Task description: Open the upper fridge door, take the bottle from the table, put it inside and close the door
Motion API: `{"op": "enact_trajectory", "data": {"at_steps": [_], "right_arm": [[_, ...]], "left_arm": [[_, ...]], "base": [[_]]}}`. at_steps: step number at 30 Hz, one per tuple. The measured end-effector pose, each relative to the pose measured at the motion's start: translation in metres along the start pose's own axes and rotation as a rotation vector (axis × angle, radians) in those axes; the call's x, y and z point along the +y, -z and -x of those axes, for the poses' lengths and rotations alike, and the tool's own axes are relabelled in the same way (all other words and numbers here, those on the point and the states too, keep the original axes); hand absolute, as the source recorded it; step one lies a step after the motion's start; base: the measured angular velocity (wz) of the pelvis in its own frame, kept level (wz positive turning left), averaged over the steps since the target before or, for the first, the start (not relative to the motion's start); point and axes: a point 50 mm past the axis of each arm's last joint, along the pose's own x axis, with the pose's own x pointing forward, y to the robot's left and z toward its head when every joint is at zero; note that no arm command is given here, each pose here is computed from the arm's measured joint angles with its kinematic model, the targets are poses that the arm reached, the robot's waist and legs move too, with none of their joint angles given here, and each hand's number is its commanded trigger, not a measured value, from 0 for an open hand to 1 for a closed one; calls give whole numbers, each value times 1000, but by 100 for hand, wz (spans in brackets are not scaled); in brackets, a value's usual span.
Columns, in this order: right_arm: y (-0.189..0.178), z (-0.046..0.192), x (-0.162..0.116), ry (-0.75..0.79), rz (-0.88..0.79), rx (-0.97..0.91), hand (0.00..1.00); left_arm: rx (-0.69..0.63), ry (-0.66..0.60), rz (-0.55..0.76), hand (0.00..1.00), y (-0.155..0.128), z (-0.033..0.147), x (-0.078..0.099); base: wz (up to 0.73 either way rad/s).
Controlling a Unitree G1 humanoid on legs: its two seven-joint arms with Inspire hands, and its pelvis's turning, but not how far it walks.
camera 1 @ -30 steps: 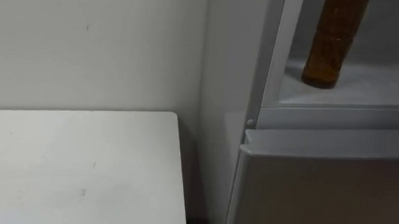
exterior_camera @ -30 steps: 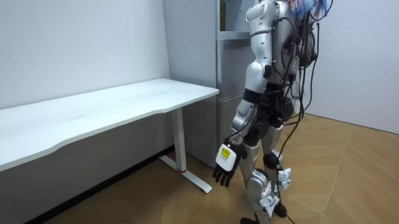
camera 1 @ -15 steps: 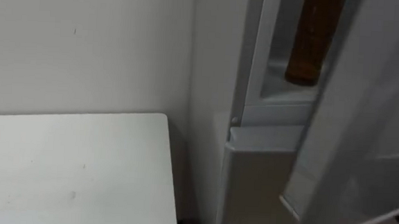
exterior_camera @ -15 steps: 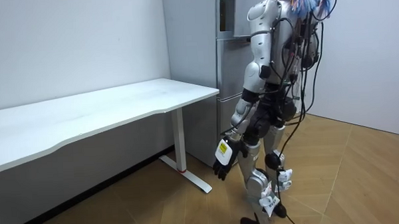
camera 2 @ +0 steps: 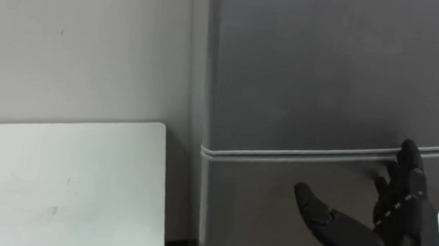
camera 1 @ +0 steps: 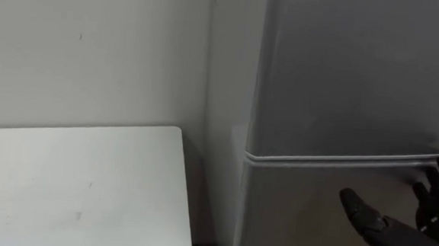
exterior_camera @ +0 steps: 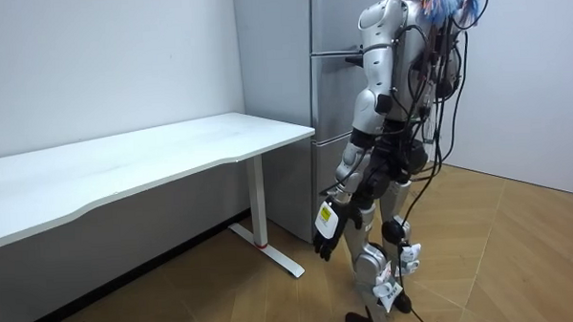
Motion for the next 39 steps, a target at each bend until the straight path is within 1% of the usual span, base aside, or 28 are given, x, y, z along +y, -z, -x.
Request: {"op": "enact_trajectory", "data": {"at_steps": [6,21,28,35,39], "right_arm": [[0,0,0,-8,0,-1,0],[1,1,2,-19,-3,2,0],[5,-1,-3,-20,22,10,0],[4,-2,-5,-26,26,8,0],[3,-3,-8,-15,31,2,0]], "left_arm": [[-7,7,-48,0,-2,0,0],[8,5,-46,0,1,0,0],[16,1,4,0,3,0,5],[36,22,31,0,13,2,4],[39,29,73,0,18,4,4]], "base": [[0],[1],[7],[0],[0]]}}
